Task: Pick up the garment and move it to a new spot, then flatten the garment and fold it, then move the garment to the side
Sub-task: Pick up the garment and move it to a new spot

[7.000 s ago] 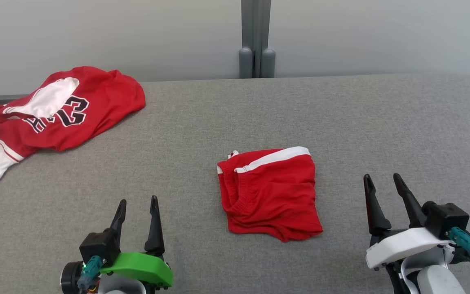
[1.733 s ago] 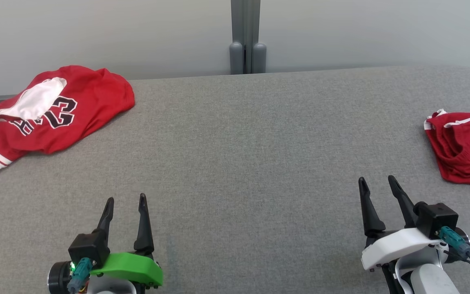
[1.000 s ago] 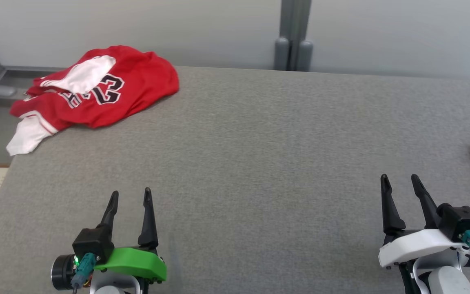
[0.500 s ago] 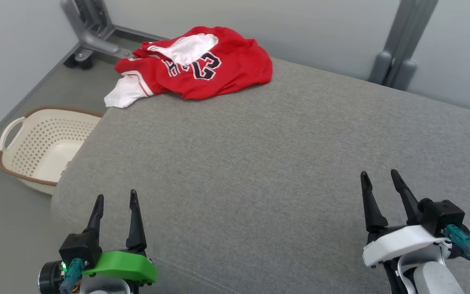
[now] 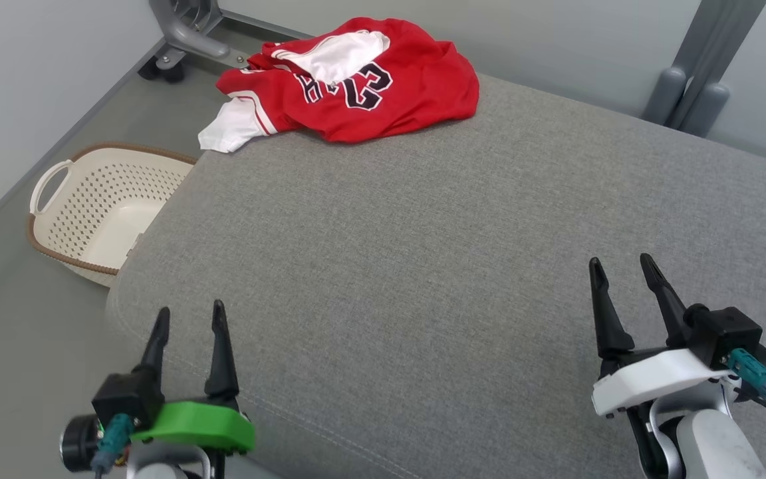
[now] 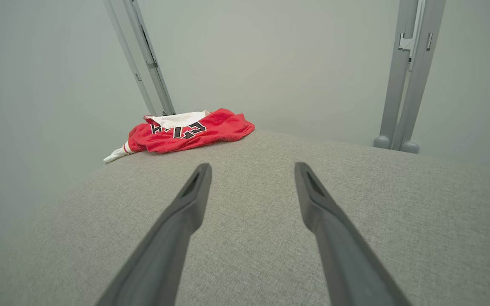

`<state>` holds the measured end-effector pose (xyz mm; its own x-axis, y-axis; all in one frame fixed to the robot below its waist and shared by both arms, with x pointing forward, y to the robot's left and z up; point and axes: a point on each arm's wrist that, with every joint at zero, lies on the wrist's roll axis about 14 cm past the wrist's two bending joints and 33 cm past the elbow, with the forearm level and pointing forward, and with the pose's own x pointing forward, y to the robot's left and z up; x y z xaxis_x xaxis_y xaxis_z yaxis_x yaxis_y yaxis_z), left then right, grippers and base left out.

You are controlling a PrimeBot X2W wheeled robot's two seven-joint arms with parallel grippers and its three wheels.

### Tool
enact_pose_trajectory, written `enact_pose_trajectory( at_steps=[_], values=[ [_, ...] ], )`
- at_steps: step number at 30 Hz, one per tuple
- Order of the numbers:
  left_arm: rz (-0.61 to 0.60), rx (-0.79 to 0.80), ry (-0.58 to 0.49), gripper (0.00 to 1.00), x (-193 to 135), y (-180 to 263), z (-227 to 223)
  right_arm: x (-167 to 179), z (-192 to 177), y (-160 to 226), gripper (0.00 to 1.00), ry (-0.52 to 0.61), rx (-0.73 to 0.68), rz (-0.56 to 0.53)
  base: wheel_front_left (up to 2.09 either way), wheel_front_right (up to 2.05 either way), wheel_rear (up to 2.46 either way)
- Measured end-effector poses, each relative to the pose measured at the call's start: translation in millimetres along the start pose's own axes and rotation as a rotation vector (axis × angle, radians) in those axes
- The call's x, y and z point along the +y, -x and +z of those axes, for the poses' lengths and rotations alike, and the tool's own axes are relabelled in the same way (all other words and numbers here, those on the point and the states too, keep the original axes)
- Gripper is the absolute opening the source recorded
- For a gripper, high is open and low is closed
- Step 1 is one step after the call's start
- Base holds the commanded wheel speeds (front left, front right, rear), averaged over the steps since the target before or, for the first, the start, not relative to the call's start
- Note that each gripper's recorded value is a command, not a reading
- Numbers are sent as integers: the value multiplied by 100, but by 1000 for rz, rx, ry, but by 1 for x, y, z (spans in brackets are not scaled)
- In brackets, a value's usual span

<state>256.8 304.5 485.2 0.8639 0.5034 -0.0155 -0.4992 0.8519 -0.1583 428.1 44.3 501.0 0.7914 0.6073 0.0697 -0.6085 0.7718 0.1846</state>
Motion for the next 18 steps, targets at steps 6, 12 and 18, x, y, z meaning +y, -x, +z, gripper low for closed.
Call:
enact_pose_trajectory(
  at_steps=[6,12,18],
  values=[
    [-46,-160,-115,100,3,-54,61,-7,25,-17,100,44,-60,-1,0,0,0],
    [-146,-220,-355,100,-10,-140,127,-26,43,-33,100,95,-106,-25,0,0,0],
    [-154,-85,-503,100,-28,-229,138,-68,39,-33,100,126,-101,-97,0,0,0]
  ],
)
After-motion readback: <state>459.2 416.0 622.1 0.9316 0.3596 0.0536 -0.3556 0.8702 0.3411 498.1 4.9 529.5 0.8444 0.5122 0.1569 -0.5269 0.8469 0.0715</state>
